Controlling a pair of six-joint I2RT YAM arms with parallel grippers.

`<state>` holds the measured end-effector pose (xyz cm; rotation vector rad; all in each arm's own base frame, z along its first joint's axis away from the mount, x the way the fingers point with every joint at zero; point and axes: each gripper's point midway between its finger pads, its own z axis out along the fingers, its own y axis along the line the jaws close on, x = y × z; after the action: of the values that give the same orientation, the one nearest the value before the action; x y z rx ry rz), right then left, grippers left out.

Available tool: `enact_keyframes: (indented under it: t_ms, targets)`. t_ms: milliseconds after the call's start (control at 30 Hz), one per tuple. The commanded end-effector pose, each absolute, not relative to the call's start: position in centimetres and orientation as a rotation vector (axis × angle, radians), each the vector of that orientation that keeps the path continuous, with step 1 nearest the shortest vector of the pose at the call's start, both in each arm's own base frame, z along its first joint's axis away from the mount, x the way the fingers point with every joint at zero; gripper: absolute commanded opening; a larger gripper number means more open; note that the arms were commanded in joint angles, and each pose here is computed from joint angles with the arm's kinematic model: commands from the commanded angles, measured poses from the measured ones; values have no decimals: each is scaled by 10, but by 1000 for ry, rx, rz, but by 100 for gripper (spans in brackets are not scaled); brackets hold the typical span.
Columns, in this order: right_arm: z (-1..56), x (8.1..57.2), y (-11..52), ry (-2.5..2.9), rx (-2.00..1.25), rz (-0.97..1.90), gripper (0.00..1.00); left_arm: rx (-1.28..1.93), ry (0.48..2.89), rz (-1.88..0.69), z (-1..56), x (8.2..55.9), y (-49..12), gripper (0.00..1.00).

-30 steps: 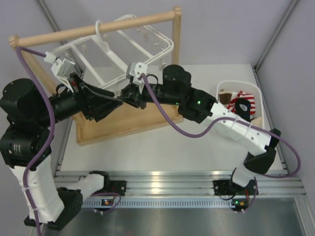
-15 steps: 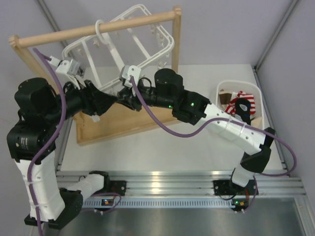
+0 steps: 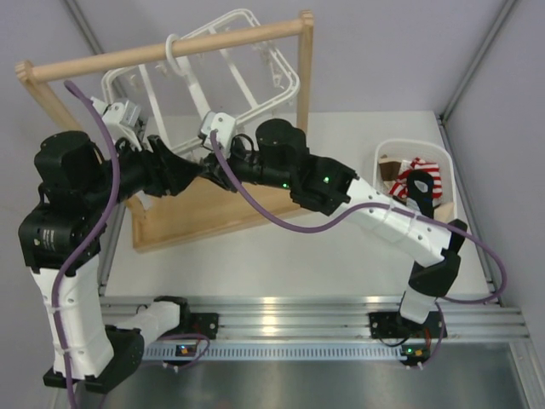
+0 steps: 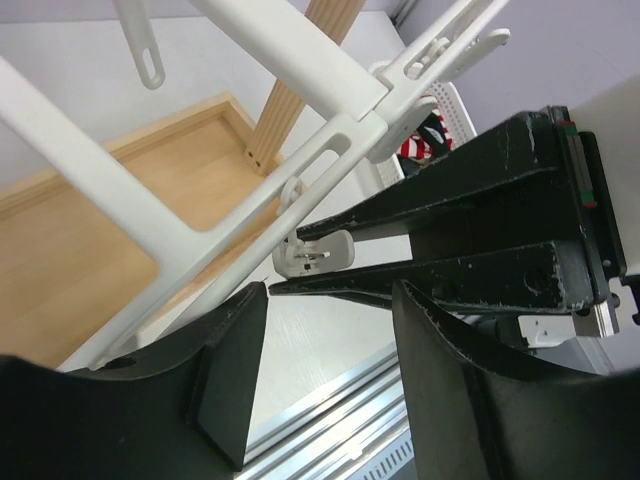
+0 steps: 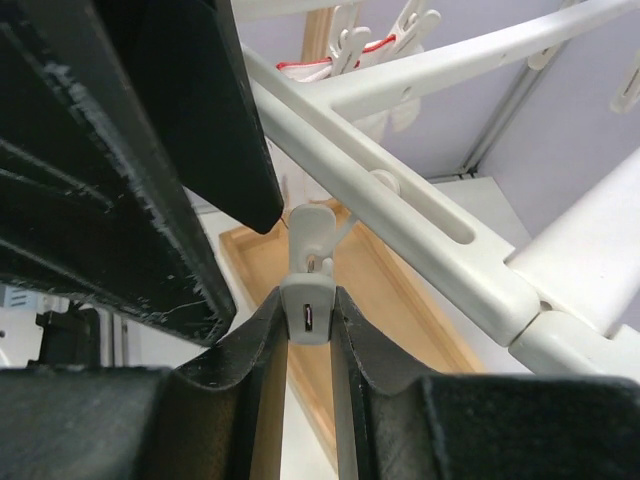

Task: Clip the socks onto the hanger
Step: Open the clamp at the hanger.

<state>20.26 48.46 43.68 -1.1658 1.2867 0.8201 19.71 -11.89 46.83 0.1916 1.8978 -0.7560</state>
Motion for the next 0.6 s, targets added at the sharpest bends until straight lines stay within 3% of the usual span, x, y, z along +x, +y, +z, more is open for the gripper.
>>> enact_keyframes:
  t_ms: [0,567]
  targets:
    - [473,173,485,1185,-1162,865,0,107,1873,-700,474,226,-109,58]
    - [476,169,484,1168,-1163,850,0,85,1898,-760,466,236,-114,52]
